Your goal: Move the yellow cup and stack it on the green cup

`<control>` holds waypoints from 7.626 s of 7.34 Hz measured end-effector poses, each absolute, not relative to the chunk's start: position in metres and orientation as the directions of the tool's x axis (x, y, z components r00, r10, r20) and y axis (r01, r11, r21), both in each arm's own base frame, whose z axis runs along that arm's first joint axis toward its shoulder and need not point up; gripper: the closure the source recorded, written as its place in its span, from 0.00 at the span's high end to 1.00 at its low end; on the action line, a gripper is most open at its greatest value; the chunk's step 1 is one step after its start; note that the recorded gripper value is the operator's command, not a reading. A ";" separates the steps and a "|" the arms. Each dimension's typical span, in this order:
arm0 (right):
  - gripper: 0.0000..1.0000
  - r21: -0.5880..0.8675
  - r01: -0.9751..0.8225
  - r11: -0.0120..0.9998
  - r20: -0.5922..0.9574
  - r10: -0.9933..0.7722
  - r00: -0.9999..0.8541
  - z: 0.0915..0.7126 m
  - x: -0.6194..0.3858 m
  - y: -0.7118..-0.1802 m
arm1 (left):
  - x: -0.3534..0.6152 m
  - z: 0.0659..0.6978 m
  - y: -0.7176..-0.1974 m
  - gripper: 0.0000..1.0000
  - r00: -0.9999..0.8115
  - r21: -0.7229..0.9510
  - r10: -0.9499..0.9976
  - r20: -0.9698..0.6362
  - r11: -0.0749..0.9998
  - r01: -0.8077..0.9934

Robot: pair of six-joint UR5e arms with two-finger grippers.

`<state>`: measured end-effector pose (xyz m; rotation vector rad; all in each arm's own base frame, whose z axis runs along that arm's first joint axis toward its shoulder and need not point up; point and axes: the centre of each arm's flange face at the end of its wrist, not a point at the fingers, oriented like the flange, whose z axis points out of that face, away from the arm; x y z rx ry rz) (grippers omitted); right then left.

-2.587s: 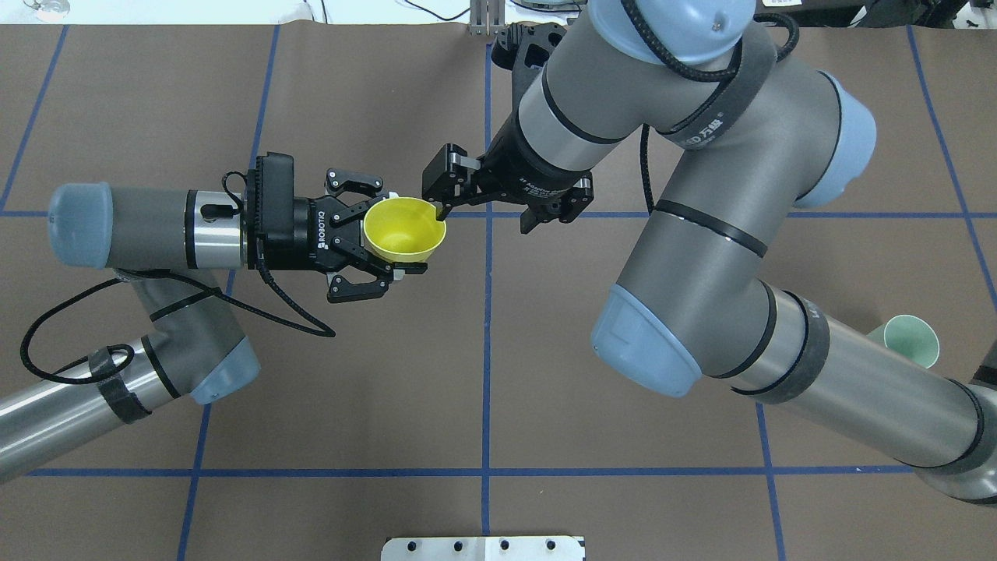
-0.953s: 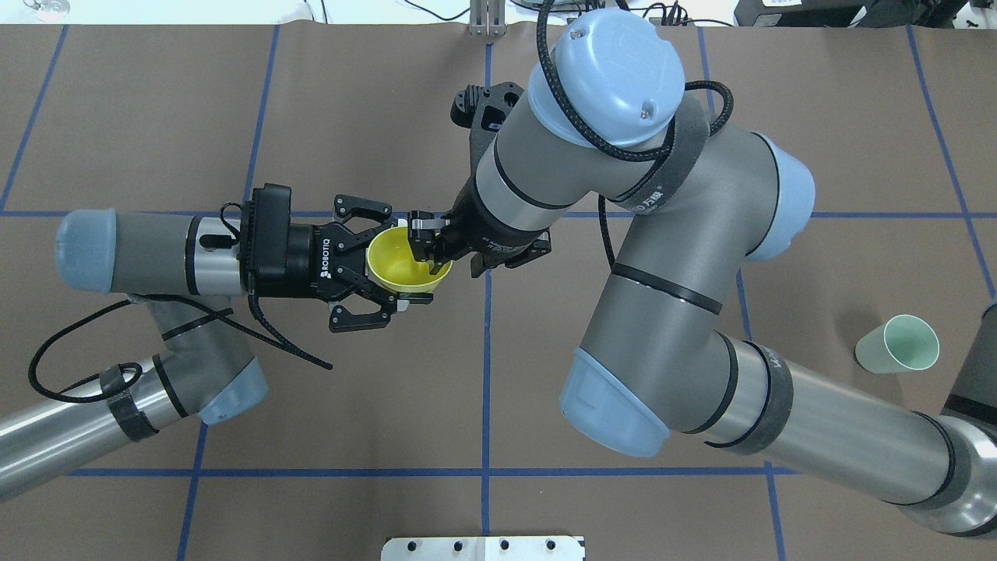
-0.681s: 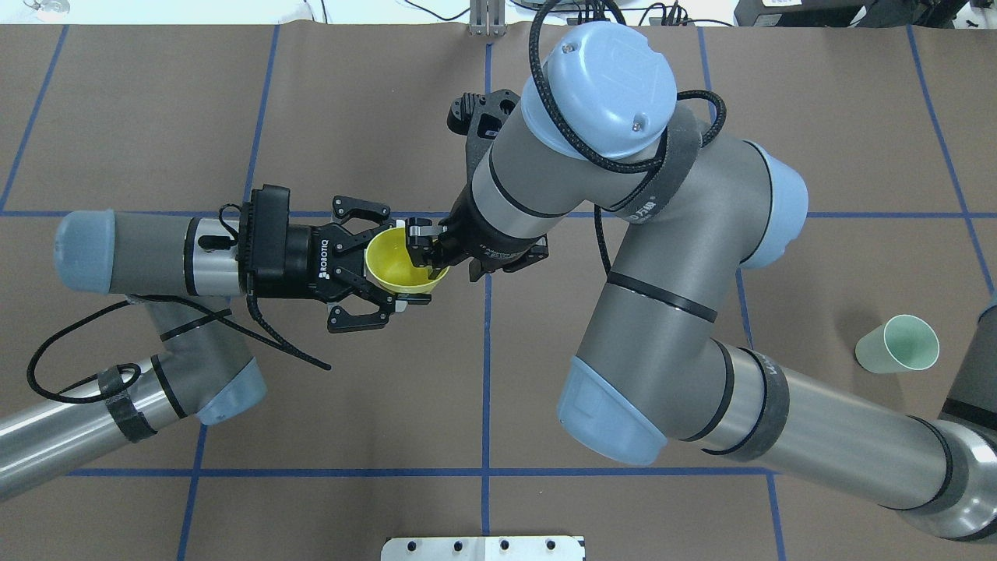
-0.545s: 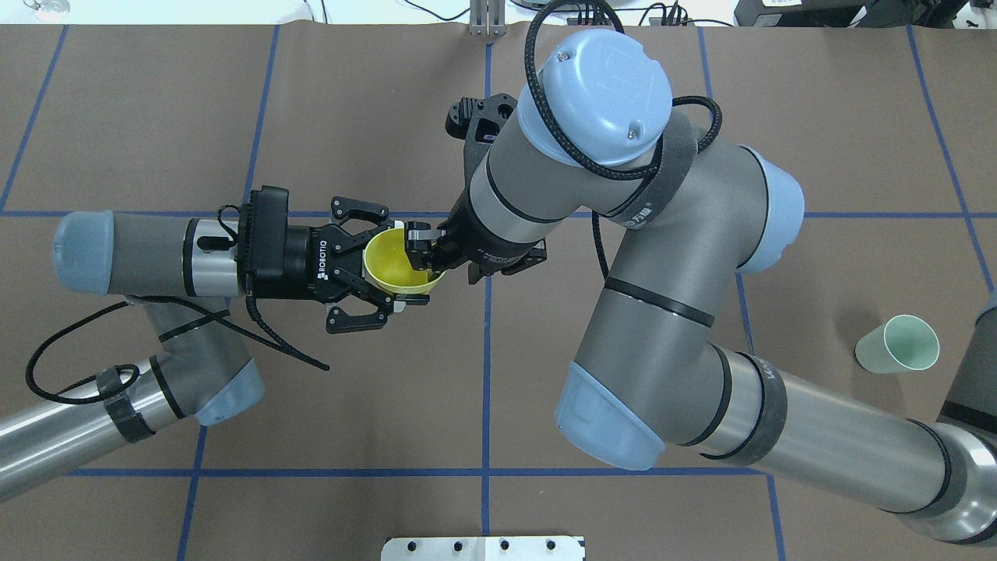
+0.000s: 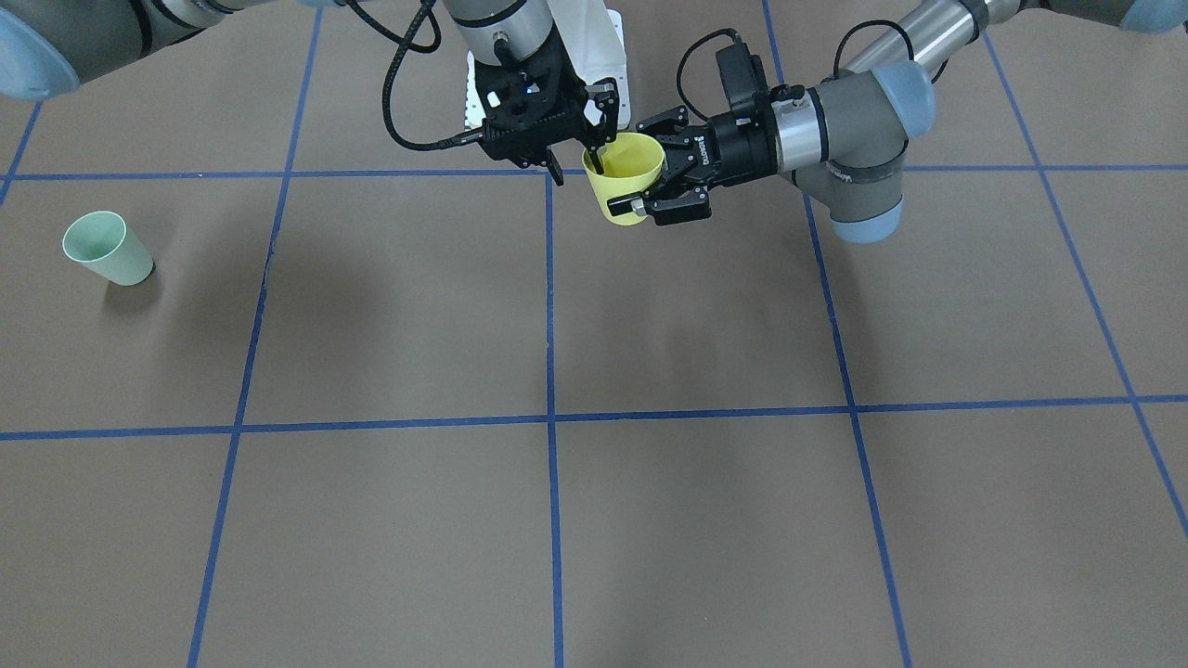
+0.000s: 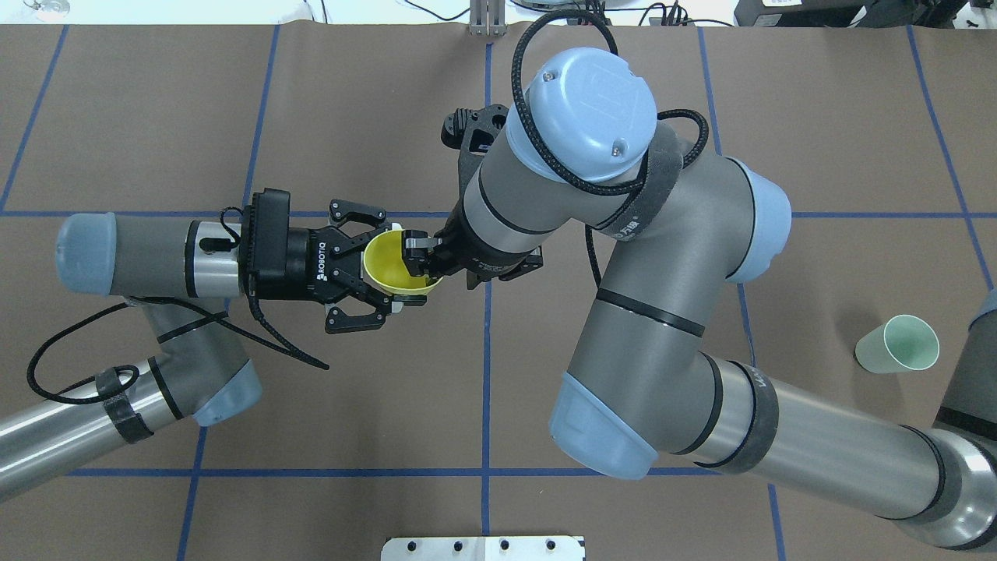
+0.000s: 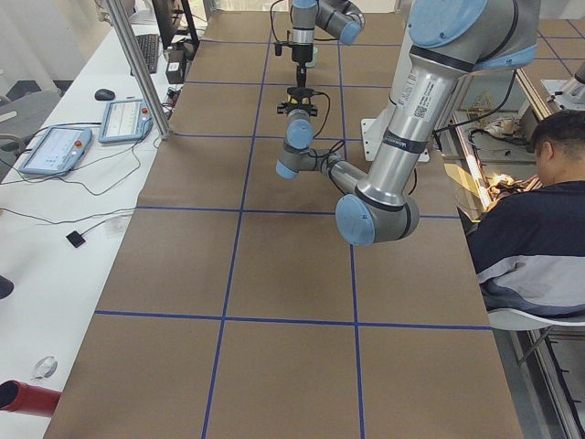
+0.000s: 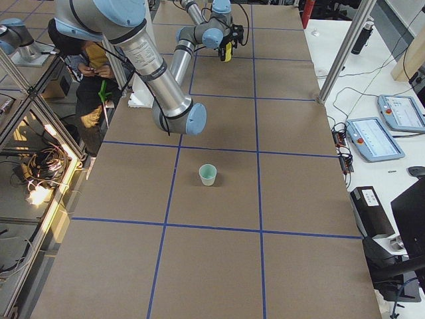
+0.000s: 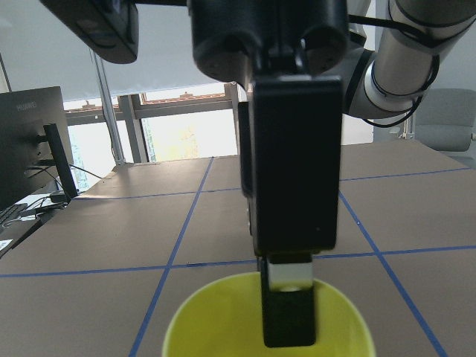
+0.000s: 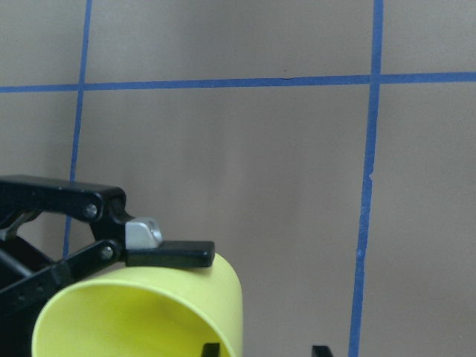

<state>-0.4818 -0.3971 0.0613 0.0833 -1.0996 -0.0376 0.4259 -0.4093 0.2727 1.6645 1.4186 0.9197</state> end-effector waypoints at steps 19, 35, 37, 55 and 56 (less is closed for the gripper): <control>0.00 0.152 -0.026 0.988 0.889 -0.125 0.441 0.060 -0.458 -0.398 | 0.438 0.271 -0.400 0.99 0.099 0.878 0.993 0.059 -0.099 0.468; 0.00 0.166 -0.233 0.958 0.771 0.021 0.636 0.251 -0.177 -0.584 | 0.343 0.361 -0.530 1.00 0.680 0.891 0.641 -0.355 0.452 0.039; 0.00 0.173 -0.205 0.963 0.769 -0.002 0.640 0.266 -0.164 -0.583 | 0.294 0.394 -0.545 1.00 0.752 0.752 0.543 -0.374 0.651 -0.097; 0.00 0.151 0.096 0.984 0.743 -0.177 0.646 0.515 -0.070 -0.362 | -0.035 0.597 -0.458 1.00 0.726 0.262 0.342 -0.596 0.938 -0.227; 0.00 0.145 0.104 0.984 0.740 -0.178 0.648 0.517 -0.077 -0.363 | -0.035 0.597 -0.457 1.00 0.723 0.262 0.342 -0.600 0.938 -0.226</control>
